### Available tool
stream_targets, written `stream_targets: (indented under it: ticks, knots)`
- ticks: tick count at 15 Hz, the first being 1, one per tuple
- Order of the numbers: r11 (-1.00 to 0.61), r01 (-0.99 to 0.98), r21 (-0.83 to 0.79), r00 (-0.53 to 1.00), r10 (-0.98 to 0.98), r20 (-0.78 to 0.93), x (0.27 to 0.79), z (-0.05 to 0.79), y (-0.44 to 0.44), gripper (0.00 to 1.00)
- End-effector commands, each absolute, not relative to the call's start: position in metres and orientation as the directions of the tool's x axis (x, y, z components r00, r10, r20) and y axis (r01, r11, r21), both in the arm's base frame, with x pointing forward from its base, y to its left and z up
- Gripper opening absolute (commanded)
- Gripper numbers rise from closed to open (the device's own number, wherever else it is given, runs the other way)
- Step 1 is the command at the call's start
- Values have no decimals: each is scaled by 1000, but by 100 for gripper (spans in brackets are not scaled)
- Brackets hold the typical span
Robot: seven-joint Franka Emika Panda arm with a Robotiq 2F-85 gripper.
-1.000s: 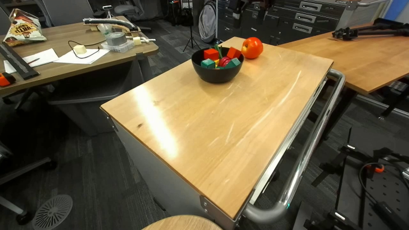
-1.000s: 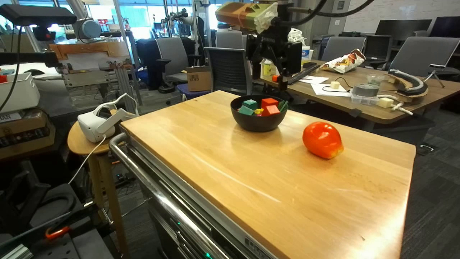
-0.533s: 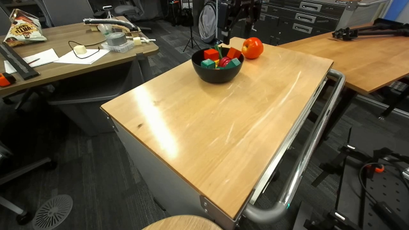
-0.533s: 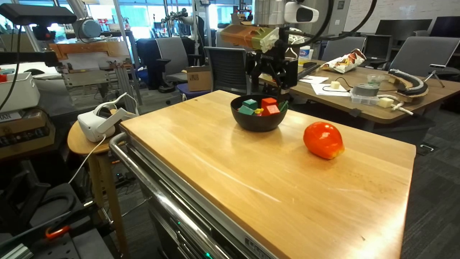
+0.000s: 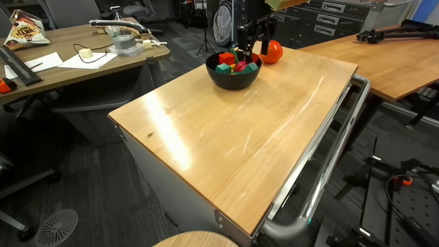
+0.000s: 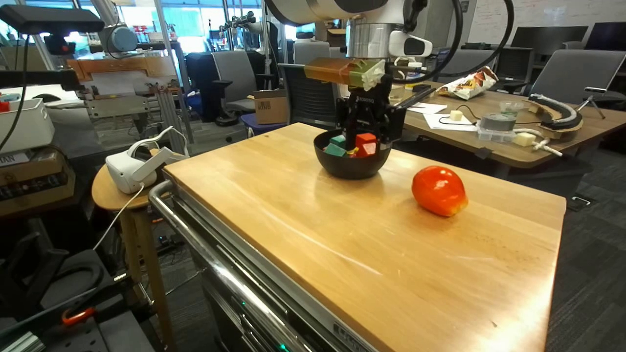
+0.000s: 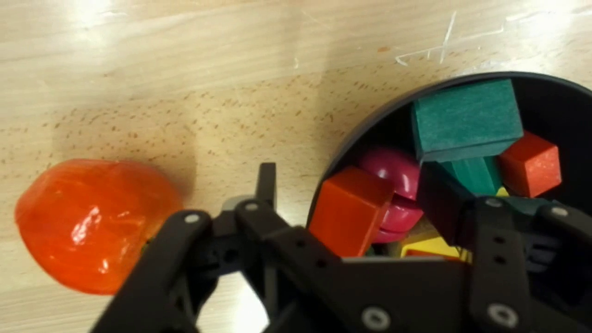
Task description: Move the apple to the other side of the bowl and take all the items out of the bowl
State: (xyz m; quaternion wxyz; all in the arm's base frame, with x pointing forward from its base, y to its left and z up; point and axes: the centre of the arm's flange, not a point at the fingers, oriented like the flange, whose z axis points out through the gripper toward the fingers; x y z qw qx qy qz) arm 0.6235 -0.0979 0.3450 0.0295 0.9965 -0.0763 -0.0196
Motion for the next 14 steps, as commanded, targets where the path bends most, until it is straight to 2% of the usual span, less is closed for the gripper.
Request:
stream_targets:
  ticks: [1,3,6,7,9,10,11,13,14]
  knots:
    - [-988,-126,95,991,-130,-34,632,348,-95,51]
    - [-987,-118,106,992,-122,-34,632,346,-94,42]
    - [-986,-97,133,995,-101,-26,632,345,-90,21]
    - [-986,-85,146,996,-89,-23,632,348,-89,21]
    - [-984,-61,166,998,-64,-14,633,356,-85,6]
    - [-983,-52,174,999,-54,-4,636,364,-82,5]
    - [-982,-46,183,999,-47,-4,639,369,-79,31]
    - [-981,-33,191,999,-29,22,643,382,-73,34]
    - [-980,-27,196,999,-21,32,646,388,-70,43]
